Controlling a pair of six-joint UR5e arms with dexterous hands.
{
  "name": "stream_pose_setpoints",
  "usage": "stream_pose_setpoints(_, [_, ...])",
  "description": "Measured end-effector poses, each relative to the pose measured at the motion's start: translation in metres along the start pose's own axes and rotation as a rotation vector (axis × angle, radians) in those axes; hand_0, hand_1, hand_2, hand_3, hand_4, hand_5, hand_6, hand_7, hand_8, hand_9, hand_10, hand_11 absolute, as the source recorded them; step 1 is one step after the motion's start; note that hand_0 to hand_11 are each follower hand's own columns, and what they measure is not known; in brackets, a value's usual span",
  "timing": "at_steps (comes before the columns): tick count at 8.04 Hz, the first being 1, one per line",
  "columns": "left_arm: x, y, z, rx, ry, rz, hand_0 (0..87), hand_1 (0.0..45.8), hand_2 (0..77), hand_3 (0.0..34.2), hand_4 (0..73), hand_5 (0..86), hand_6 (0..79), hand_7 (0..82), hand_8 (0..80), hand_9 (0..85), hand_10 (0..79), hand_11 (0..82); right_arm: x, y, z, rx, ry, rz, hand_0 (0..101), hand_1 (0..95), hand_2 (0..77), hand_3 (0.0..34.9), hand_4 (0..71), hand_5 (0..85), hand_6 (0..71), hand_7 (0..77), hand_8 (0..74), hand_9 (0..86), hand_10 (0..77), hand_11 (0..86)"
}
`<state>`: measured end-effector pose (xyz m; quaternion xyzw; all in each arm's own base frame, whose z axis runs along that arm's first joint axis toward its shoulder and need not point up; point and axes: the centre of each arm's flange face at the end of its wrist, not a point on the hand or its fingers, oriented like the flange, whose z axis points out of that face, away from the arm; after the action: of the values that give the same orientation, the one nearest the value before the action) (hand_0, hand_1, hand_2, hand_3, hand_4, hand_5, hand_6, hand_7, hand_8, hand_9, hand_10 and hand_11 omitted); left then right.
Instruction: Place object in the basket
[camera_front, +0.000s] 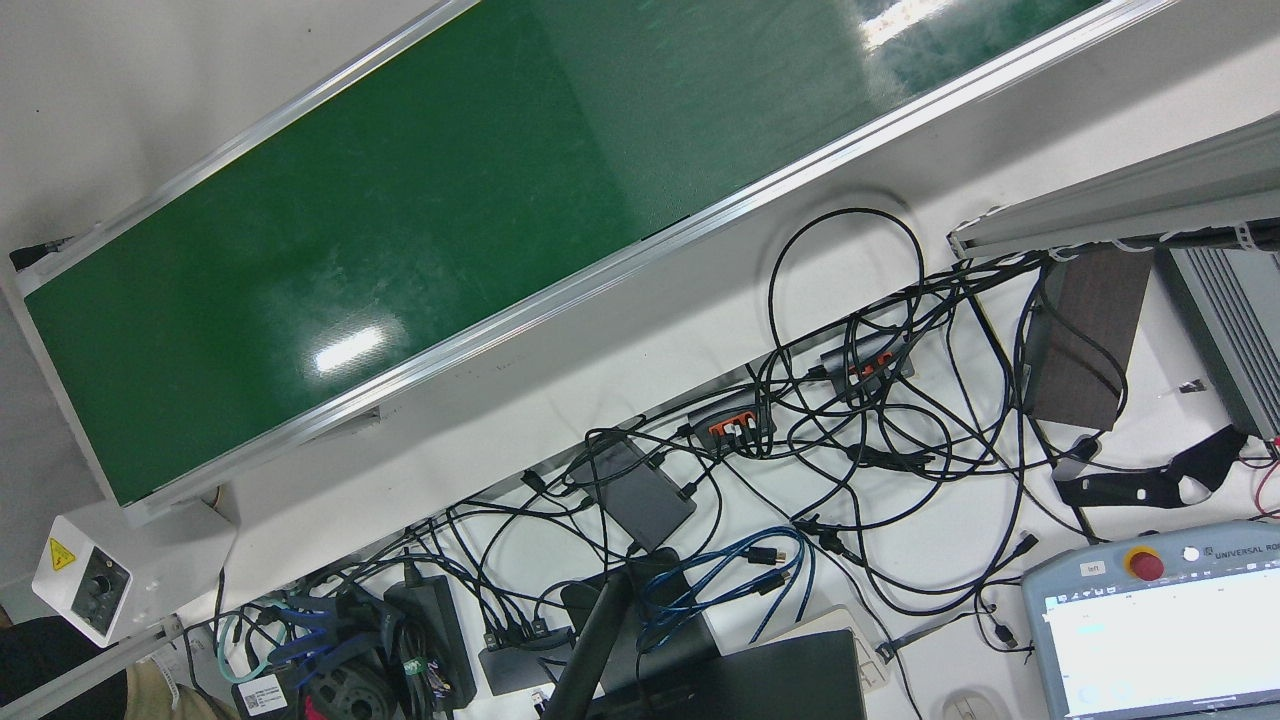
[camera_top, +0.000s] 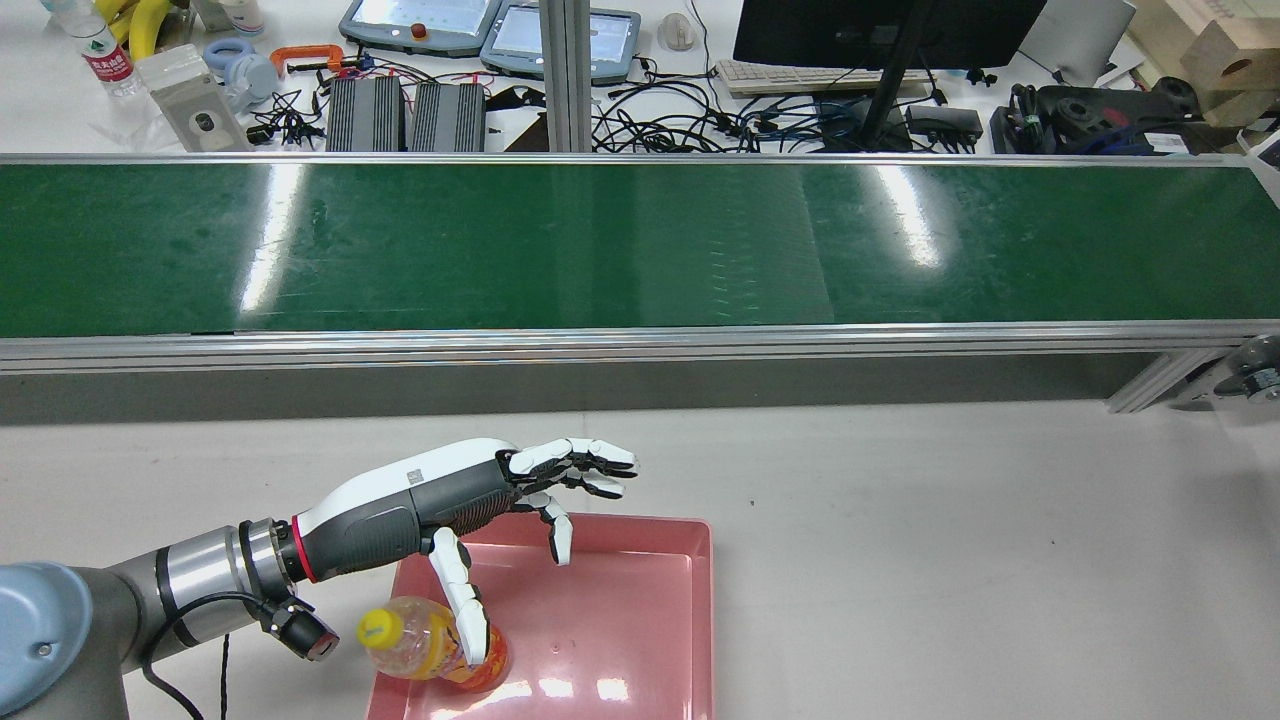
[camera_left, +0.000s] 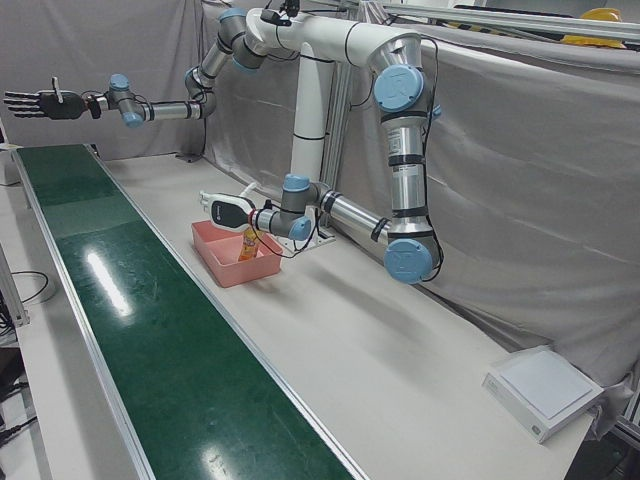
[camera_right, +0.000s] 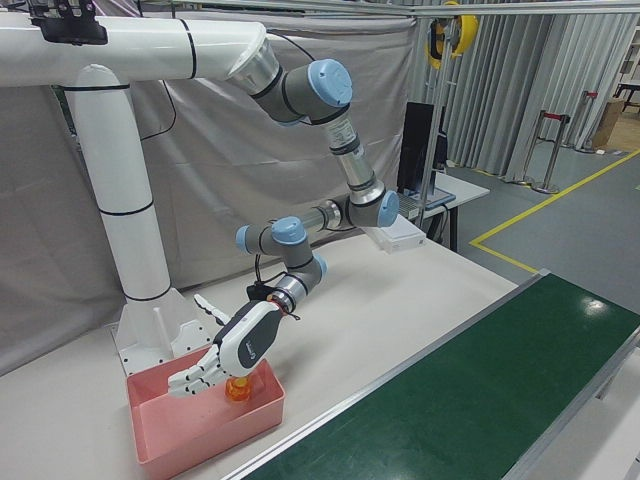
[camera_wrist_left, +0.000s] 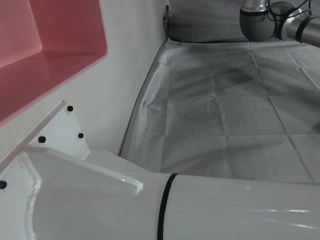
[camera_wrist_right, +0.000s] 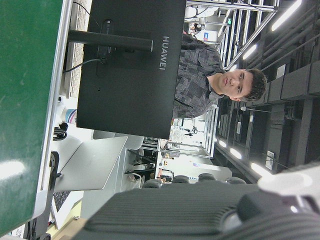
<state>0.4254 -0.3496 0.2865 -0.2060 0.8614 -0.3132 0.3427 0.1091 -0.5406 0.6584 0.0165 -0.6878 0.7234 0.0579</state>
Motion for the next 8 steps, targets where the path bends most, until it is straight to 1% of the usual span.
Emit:
stream_pose_setpoints(1, [0.006,0.008,0.0,-0.017,0.011,0.0,47.2,4.4,0.0,0.0,2.7,21.8,5.5,21.3,3.8,10.9,30.5,45.8,0.0,0.0,0.0,0.0,0.0,0.0,0,0.0,0.5,0.2,0.0,0.0,0.0,0.5,0.0,0.0,0.0,0.0])
stream_pose_setpoints(2, [0.009,0.014,0.002,-0.035,0.022,-0.001,47.2,4.4,0.0,0.0,1.1,9.8,2.7,9.8,3.8,10.9,20.7,32.2,0.0,0.0,0.0,0.0,0.0,0.0,0,0.0,0.5,0.3,0.0,0.0,0.0,0.5,0.0,0.0,0.0,0.0])
stream_pose_setpoints(3, [0.011,0.018,0.003,-0.05,0.03,-0.002,50.0,9.8,0.0,0.0,1.1,2.7,1.1,2.7,0.0,1.1,6.5,13.6,0.0,0.0,0.0,0.0,0.0,0.0,0,0.0,0.5,0.2,0.0,0.0,0.0,0.5,0.0,0.0,0.0,0.0])
stream_pose_setpoints(4, [0.012,0.021,0.005,-0.06,0.037,-0.003,50.7,10.9,0.0,0.0,1.1,2.7,2.7,3.3,0.0,1.1,6.5,13.6,0.0,0.0,0.0,0.0,0.0,0.0,0,0.0,0.5,0.3,0.0,0.0,0.0,0.5,0.0,0.0,0.0,0.0])
stream_pose_setpoints(5, [0.015,0.023,0.006,-0.07,0.045,-0.003,50.9,12.0,0.0,0.0,1.1,3.3,2.7,3.3,0.0,1.1,8.7,14.7,0.0,0.0,0.0,0.0,0.0,0.0,0,0.0,0.5,0.2,0.0,0.0,0.0,0.5,0.0,0.0,0.0,0.0])
stream_pose_setpoints(6, [0.022,0.026,0.005,-0.075,0.057,0.001,50.9,12.0,0.0,0.0,1.1,3.3,2.7,3.3,0.0,1.1,8.7,14.7,0.0,0.0,0.0,0.0,0.0,0.0,0,0.0,0.5,0.3,0.0,0.0,0.0,0.5,0.0,0.0,0.0,0.0])
stream_pose_setpoints(7, [0.036,0.023,0.002,-0.063,0.075,0.016,50.7,12.0,0.0,0.0,1.1,3.8,3.3,3.3,0.0,1.1,9.8,16.9,0.0,0.0,0.0,0.0,0.0,0.0,0,0.0,0.5,0.3,0.0,0.0,0.0,0.5,0.0,0.0,0.0,0.0])
stream_pose_setpoints(8, [0.059,0.013,-0.005,-0.036,0.102,0.044,50.7,13.6,0.0,0.0,1.1,6.5,3.3,3.3,0.0,0.5,8.2,14.7,0.0,0.0,0.0,0.0,0.001,0.0,0,0.0,0.5,0.2,0.0,0.0,0.0,0.5,0.0,0.0,0.0,0.0])
